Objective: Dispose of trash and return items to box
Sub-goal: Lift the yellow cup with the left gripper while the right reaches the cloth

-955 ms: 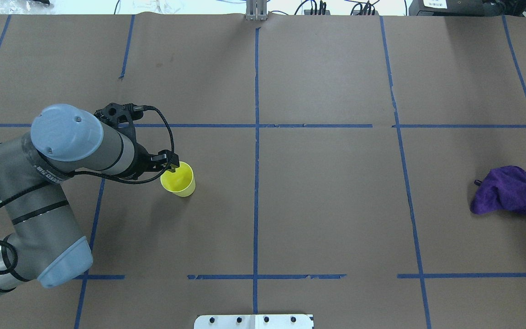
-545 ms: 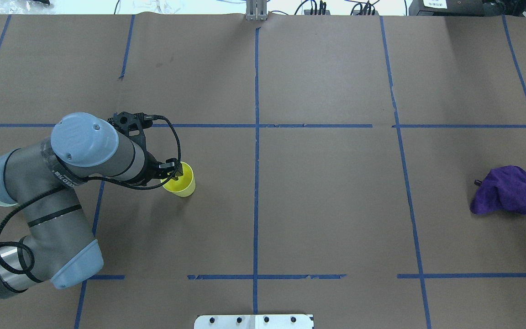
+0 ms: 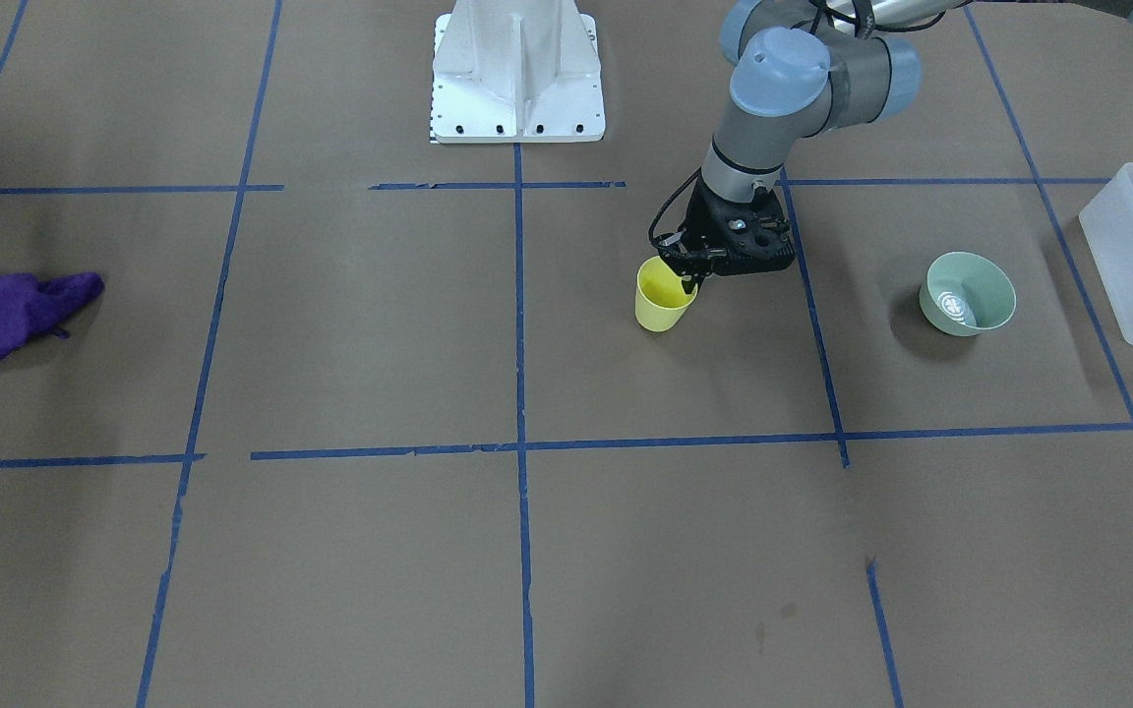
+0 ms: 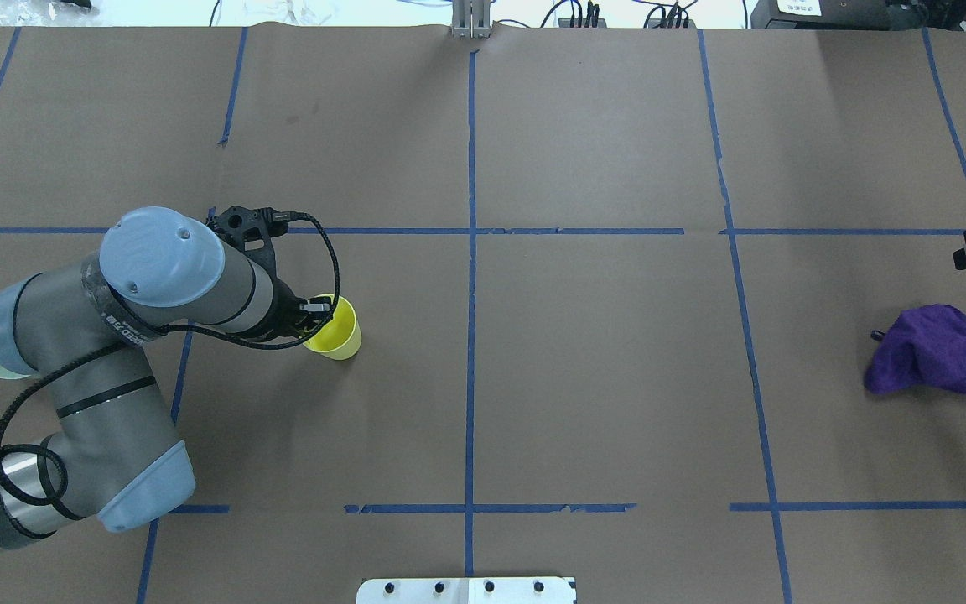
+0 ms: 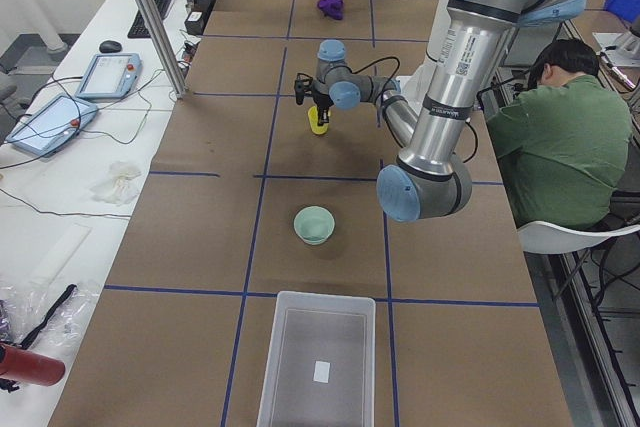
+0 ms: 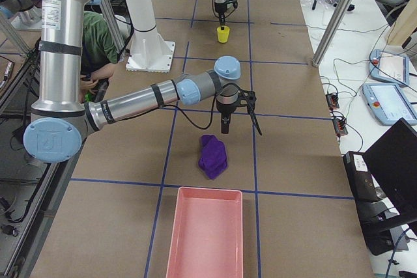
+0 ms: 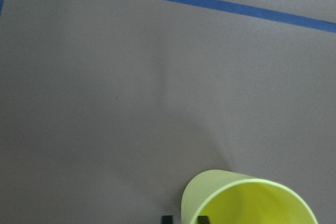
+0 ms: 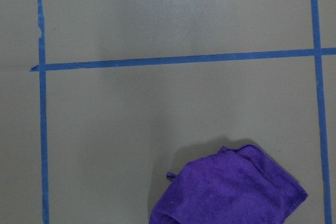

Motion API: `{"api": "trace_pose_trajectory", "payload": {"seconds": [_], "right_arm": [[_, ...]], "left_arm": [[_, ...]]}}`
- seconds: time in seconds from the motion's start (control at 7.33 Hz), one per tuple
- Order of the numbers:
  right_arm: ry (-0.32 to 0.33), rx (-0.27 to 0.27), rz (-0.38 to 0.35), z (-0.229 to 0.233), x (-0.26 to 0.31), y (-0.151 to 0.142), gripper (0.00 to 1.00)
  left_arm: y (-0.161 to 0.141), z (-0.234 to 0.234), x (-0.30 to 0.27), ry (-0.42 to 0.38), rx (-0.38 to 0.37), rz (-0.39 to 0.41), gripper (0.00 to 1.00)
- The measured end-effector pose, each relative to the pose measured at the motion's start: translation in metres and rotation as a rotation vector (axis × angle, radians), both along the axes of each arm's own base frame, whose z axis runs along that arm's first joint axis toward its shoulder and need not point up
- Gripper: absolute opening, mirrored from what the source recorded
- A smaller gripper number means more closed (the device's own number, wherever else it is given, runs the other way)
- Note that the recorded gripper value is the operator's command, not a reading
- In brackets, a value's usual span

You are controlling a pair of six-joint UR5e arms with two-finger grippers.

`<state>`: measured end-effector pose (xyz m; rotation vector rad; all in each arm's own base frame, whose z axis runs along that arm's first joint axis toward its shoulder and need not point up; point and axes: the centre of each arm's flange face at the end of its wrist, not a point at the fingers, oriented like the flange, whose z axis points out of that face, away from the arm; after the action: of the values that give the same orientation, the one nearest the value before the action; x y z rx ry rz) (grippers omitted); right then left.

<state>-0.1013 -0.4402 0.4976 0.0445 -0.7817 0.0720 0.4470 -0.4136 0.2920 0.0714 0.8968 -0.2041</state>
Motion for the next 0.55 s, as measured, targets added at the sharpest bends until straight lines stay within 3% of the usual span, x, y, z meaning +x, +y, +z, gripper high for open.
{"api": "trace_pose_trajectory", "payload": {"seconds": [0.55], "right_arm": [[0.056, 0.014, -0.015, 0.047, -0.063, 0.012, 1.00]], "left_arm": [[-0.048, -0.051, -0.125, -0.027, 0.020, -0.055, 0.00]]}}
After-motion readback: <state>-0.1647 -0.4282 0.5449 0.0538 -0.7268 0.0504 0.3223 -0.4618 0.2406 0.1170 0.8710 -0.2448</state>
